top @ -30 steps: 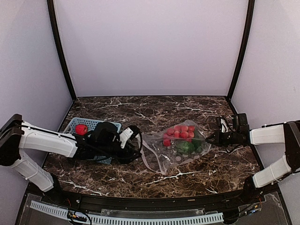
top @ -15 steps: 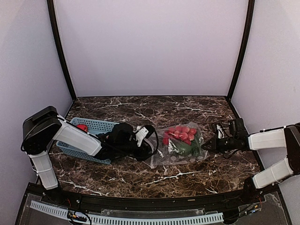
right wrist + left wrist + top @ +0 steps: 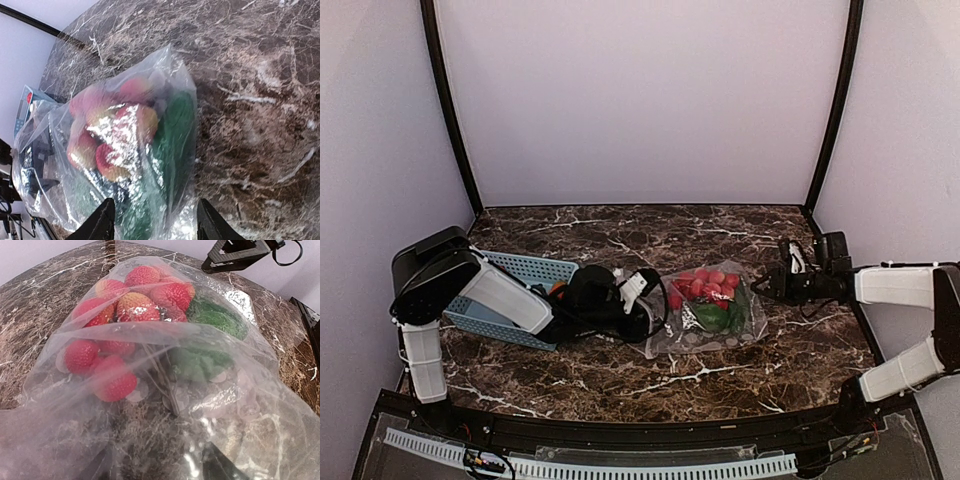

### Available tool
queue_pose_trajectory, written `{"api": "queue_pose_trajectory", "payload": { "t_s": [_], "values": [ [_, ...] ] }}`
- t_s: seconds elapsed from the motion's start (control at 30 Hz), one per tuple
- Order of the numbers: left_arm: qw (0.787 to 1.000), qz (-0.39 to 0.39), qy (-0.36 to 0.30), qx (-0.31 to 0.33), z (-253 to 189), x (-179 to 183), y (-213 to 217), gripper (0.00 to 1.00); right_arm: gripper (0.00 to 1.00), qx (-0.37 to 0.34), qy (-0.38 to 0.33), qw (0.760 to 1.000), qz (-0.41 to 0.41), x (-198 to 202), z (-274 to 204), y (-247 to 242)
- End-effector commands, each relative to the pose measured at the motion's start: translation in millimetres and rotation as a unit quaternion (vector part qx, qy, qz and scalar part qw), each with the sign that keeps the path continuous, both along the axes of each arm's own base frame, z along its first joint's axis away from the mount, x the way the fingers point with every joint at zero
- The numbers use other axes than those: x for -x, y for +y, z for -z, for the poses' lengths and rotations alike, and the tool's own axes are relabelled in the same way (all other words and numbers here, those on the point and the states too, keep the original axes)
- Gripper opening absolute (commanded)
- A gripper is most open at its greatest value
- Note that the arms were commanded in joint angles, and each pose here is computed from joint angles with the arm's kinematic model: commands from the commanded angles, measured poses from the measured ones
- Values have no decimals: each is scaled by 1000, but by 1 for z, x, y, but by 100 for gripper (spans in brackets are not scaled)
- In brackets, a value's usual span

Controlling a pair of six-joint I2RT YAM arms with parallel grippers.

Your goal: Open the zip-top bag and remove the fake food

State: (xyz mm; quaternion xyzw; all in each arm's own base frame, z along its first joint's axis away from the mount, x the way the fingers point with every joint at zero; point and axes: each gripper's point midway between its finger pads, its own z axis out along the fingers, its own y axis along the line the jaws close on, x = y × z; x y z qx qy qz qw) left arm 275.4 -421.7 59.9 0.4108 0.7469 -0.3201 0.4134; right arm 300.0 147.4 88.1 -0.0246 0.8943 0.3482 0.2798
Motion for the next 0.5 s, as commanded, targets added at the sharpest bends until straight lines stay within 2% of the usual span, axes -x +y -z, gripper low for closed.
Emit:
{"api": "queue_pose_trajectory", "payload": {
  "t_s": [0.0, 0.17, 0.37, 0.47],
  "values": [
    [1000, -4, -20, 21, -10, -8, -7, 61, 53, 26, -9, 1000, 5, -26, 7, -7],
    [999, -5, -22, 23, -8, -15, -10, 64, 44, -4, -14, 1000, -19, -43, 8, 6],
    [999, 9, -28, 23, -5, -21, -24, 66, 38, -28, 1, 999, -40, -44, 19, 17],
    [999, 12, -30, 25, -5, -25, -31, 66, 23, -35, 13, 998, -50, -41, 28, 23]
  ]
}}
